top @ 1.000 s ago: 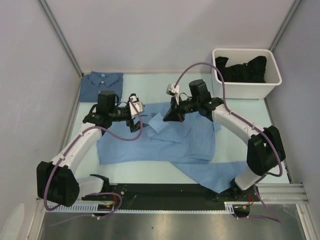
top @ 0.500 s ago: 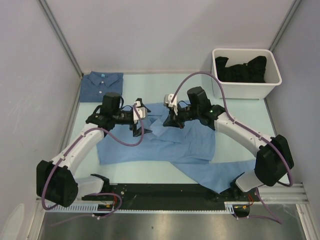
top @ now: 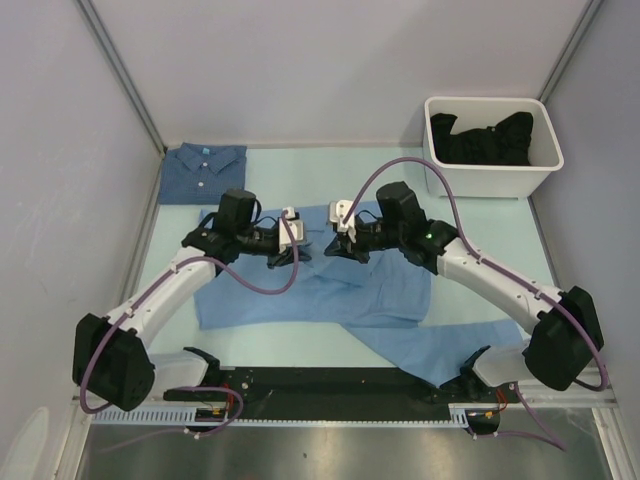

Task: Fold and stack the long sleeve shirts
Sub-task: Fold the shirt

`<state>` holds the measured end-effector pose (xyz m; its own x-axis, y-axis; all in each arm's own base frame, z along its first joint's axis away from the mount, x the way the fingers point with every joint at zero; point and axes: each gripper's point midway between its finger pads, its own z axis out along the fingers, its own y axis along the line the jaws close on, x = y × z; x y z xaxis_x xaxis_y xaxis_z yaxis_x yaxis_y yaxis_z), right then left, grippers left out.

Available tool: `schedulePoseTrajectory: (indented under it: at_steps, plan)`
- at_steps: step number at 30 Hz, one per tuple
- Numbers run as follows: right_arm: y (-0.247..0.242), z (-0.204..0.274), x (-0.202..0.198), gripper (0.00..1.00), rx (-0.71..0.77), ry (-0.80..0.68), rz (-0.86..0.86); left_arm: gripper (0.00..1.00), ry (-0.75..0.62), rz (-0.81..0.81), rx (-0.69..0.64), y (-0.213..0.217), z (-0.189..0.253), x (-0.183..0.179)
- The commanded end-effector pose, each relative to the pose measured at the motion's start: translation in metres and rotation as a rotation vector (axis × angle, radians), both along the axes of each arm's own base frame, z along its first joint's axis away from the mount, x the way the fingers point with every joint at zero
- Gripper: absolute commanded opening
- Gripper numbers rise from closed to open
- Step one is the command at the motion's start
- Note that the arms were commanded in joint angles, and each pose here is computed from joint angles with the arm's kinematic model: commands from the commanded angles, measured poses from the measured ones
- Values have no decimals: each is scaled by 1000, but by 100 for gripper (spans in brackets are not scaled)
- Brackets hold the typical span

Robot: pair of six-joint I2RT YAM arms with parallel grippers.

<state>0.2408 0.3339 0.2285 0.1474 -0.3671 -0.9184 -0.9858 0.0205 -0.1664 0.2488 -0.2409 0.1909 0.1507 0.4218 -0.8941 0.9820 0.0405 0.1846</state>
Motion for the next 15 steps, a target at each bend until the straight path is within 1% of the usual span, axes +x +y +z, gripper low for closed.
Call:
schedulePoseTrajectory:
  at_steps: [1,2,3,4,5,6,7,8,9,10,11,12,14,15]
  plan:
    - [3,31,-2,3,68,-89,-4,5,2,-60,-5,-2,19,-27]
    - [1,34,-1,7,71,-83,-22,0,-5,-70,-4,-2,25,-35]
    - [-2,37,2,17,74,-74,-43,0,-12,-91,3,-5,30,-43]
    - [-5,40,3,23,80,-45,-69,0,-1,-108,16,-4,31,-55]
    - [-14,43,8,28,82,-30,-105,0,-30,-141,4,-5,40,-69]
    - [-20,46,13,41,86,-13,-140,0,-45,-163,-1,-5,44,-78]
    - [-27,48,16,47,96,35,-182,0,-48,-180,7,-3,44,-87]
    - [-35,54,19,52,111,55,-216,0,-91,-218,-3,-3,51,-103]
    - [-51,55,35,63,120,73,-286,0,-109,-236,6,-3,49,-109]
    - [-57,57,41,67,131,108,-327,0,-126,-238,14,-2,49,-114]
    - [-64,55,48,69,129,126,-359,0,-136,-271,11,-5,49,-125]
    - [-76,49,64,70,121,149,-410,0,-138,-281,-2,-6,54,-132]
    - [-83,48,80,69,127,188,-457,0,-121,-323,-15,-12,58,-145]
    - [-88,35,94,69,115,230,-479,0,-100,-330,-16,-16,60,-147]
